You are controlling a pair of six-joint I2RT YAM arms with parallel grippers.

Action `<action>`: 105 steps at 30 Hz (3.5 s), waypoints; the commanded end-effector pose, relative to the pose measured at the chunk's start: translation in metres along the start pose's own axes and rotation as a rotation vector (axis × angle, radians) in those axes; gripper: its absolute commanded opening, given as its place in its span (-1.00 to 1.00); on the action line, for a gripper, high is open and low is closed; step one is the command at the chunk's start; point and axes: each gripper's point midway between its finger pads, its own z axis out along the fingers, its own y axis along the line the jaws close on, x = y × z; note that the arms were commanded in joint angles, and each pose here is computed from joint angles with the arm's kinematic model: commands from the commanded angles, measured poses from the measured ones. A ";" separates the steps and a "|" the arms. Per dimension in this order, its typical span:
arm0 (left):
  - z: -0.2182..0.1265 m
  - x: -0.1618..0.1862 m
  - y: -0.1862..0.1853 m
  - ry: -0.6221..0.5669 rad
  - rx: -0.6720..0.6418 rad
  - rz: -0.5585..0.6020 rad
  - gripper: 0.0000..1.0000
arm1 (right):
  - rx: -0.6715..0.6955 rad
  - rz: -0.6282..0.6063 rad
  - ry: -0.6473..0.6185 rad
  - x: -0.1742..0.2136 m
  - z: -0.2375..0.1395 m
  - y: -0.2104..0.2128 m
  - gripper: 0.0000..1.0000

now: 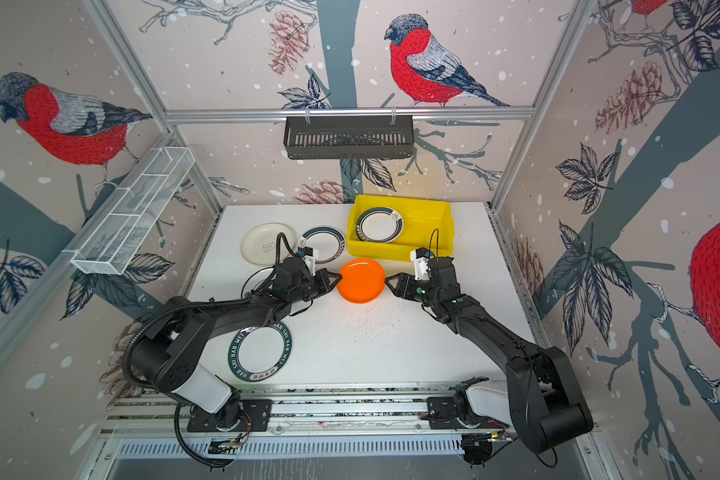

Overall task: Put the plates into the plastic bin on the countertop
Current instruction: 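Tilt the orange plate up with the left gripper while the right gripper grasps it, then carry the orange plate into the yellow bin with the right gripper while the left releases, then lower the orange plate onto the stacked plates and open the right gripper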

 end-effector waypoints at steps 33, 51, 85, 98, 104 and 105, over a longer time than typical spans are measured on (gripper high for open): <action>-0.012 -0.016 -0.036 -0.096 0.047 0.146 0.95 | -0.003 0.020 0.016 -0.007 0.013 0.002 -0.96; -0.069 -0.063 -0.006 -0.256 -0.139 0.260 0.95 | 0.143 0.039 -0.185 -0.118 0.027 0.003 -1.00; -0.112 -0.076 0.018 -0.383 -0.350 0.401 0.95 | 0.326 0.175 -0.185 -0.206 0.146 -0.114 -0.89; -0.119 -0.080 0.020 -0.414 -0.374 0.409 0.95 | 0.365 0.035 -0.193 -0.214 0.148 -0.084 0.62; -0.119 -0.080 0.019 -0.414 -0.371 0.405 0.95 | 0.396 -0.011 -0.231 -0.223 0.128 -0.063 0.85; -0.118 -0.079 0.019 -0.411 -0.368 0.402 0.95 | 0.402 -0.018 -0.242 -0.224 0.122 -0.058 0.90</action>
